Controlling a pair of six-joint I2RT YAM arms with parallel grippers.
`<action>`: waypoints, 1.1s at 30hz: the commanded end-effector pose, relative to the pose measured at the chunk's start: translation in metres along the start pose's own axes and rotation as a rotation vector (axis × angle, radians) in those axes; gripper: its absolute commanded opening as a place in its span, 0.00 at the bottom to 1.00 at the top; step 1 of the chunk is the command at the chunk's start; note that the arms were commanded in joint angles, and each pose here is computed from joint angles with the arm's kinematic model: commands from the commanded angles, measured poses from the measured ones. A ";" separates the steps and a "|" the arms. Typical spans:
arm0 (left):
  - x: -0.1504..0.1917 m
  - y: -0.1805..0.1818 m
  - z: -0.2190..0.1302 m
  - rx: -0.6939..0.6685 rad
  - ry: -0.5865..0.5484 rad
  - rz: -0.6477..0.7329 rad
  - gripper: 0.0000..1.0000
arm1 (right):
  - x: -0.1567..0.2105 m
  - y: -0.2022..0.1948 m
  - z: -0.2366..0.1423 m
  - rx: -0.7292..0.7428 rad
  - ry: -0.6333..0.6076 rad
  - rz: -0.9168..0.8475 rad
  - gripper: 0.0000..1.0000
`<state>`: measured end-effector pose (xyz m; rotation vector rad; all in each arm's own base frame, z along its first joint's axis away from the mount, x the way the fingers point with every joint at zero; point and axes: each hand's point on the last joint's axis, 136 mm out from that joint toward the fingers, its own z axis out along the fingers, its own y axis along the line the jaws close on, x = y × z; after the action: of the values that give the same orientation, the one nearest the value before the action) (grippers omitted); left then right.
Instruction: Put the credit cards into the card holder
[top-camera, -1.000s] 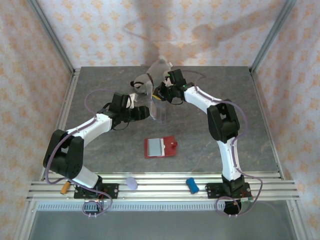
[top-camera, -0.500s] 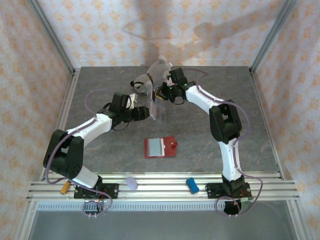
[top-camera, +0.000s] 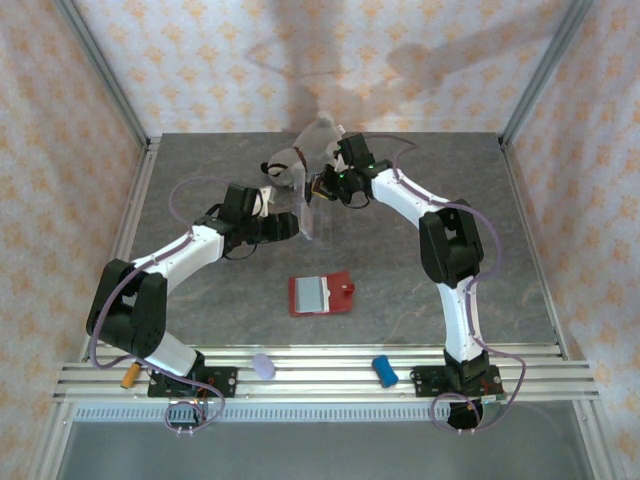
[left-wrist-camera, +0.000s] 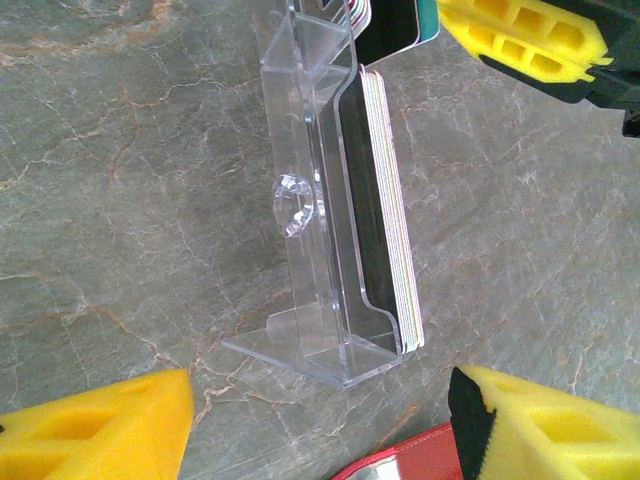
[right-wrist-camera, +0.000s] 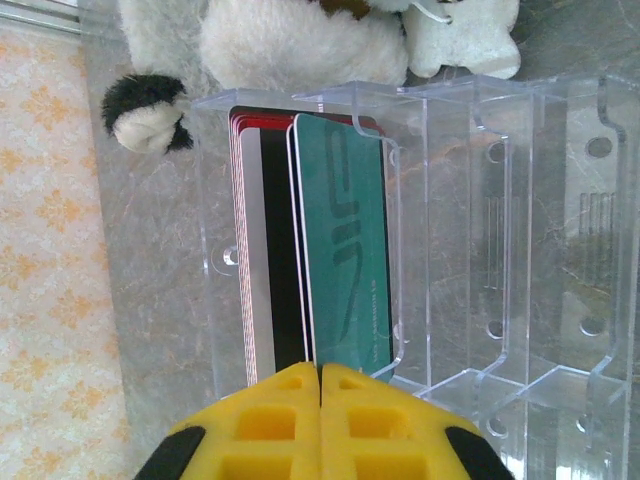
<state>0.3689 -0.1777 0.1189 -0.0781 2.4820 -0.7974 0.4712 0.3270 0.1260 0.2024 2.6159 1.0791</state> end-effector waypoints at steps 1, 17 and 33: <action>-0.012 -0.001 -0.008 -0.020 -0.029 0.028 0.70 | -0.005 0.013 -0.018 0.010 -0.018 -0.038 0.00; -0.014 -0.003 -0.020 -0.044 -0.045 0.034 0.70 | -0.007 0.020 -0.034 0.034 -0.028 -0.076 0.00; 0.000 -0.018 -0.066 -0.020 -0.051 -0.007 0.72 | 0.020 0.033 -0.100 0.069 -0.022 -0.205 0.00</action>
<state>0.3488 -0.1630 0.1724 -0.0803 2.4199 -0.7502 0.4393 0.3006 0.1962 0.0274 2.5948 0.9496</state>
